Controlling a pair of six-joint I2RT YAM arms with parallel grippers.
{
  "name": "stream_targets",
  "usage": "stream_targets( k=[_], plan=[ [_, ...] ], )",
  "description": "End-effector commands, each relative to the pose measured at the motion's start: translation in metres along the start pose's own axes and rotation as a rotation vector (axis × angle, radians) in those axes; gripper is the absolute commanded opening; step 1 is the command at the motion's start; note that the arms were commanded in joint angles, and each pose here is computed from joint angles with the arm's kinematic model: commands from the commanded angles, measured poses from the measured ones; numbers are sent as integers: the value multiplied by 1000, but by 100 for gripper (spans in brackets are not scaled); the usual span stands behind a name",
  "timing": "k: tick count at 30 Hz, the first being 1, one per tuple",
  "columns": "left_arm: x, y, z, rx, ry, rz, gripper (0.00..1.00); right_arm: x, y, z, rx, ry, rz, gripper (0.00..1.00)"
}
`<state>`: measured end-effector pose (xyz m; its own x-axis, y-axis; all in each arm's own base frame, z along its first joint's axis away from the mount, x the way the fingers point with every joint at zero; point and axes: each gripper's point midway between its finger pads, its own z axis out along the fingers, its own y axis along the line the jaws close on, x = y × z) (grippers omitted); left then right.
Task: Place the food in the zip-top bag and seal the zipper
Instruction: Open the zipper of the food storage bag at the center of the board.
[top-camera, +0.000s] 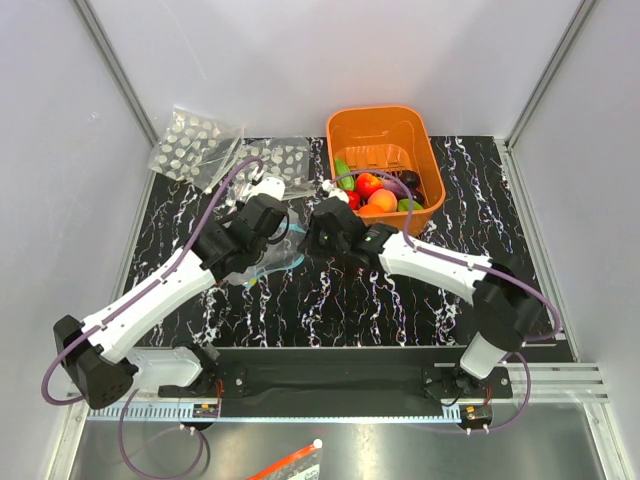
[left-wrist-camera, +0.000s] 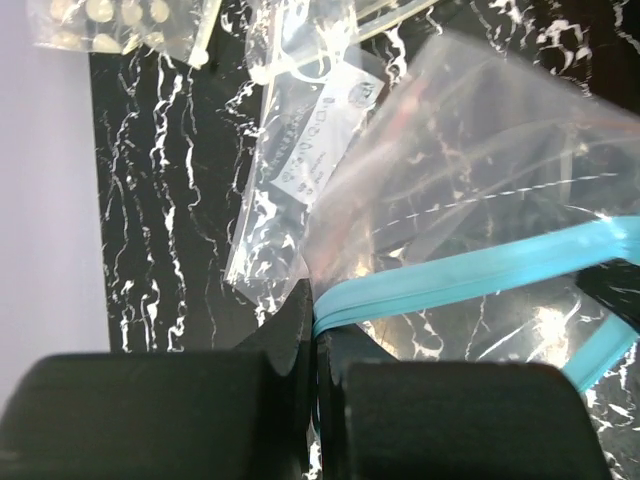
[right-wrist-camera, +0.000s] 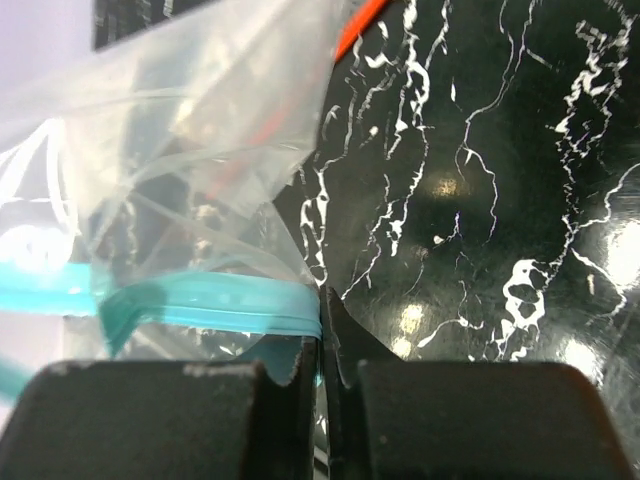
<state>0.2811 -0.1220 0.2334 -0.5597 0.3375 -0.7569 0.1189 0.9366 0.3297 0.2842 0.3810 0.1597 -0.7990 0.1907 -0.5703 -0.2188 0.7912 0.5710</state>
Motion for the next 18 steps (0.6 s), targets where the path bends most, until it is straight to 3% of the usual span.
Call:
stream_targets(
  k=[1, 5, 6, 11, 15, 18],
  plan=[
    [-17, 30, -8, -141, -55, -53, 0, -8, -14, 12, 89, -37, 43, 8],
    [-10, 20, 1, -128, -14, -17, 0, -10, -26, 19, 138, -69, 42, 16],
    [-10, 19, 1, -124, -10, -14, 0, -11, -27, 19, 140, -77, 34, 24],
    [-8, 7, 7, -85, 5, -4, 0, -19, -28, 13, 147, -103, -6, 38],
    [-3, -21, 18, 23, 49, 17, 0, -24, -27, 11, 161, -100, -58, 38],
    [-1, -28, 25, 24, 77, 36, 0, -22, -35, 14, 202, -94, -71, 33]
  ],
)
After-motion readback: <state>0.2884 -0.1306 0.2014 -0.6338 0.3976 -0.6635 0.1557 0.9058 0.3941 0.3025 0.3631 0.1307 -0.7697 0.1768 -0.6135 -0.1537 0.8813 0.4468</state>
